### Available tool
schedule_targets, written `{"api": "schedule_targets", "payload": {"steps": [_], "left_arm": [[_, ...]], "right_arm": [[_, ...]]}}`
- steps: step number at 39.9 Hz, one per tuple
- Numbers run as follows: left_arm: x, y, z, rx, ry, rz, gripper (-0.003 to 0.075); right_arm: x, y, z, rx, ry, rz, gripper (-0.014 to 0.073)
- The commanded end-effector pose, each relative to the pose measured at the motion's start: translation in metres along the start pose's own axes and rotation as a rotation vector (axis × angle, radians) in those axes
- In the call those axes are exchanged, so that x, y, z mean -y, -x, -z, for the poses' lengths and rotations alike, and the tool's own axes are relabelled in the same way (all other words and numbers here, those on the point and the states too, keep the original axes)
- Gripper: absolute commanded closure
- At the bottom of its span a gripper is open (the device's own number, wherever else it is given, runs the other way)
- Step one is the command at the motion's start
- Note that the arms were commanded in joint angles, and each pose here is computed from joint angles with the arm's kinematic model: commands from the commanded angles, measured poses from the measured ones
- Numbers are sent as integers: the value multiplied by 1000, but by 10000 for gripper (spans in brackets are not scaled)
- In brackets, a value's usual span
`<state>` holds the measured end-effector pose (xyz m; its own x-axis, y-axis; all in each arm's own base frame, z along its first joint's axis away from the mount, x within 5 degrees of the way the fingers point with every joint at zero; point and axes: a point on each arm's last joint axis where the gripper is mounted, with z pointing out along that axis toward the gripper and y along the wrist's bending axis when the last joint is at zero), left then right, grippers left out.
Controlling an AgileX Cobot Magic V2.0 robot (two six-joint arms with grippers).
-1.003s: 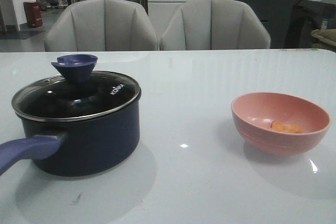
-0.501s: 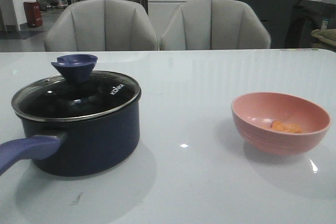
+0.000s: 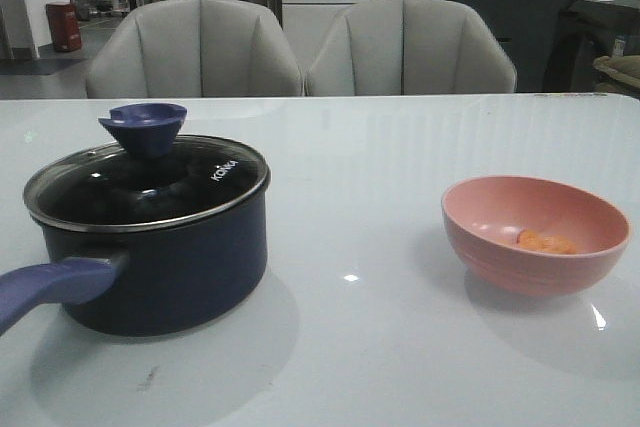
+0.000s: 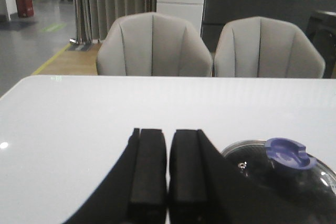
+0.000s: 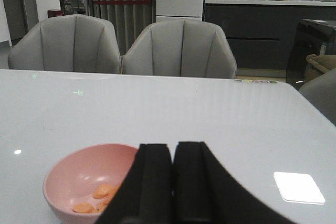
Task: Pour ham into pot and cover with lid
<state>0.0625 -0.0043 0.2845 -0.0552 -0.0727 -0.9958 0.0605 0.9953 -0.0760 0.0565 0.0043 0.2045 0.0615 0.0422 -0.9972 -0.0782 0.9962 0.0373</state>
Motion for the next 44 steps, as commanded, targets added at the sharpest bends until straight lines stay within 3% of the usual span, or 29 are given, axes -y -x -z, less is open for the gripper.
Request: {"api": "schedule_targets", "payload": {"steps": [1,20,24,33,44], "left_arm": [[2,17,-7,27,-11,18,606],[1,8,-25,-76,-3,22,592],[1,8,-25,-76,-3,22,521],[1,8,-25,-72,-3,22,242],[2,9,-25,-67,-6,42,228]], "right_arm": [[0,4,2,83,0,15,453],[0,4,2,83,0,15,453],[0,4,2,83,0,15,453],[0,4,2,83,0,15,453],[0,4,2,83,0,15,453]]}}
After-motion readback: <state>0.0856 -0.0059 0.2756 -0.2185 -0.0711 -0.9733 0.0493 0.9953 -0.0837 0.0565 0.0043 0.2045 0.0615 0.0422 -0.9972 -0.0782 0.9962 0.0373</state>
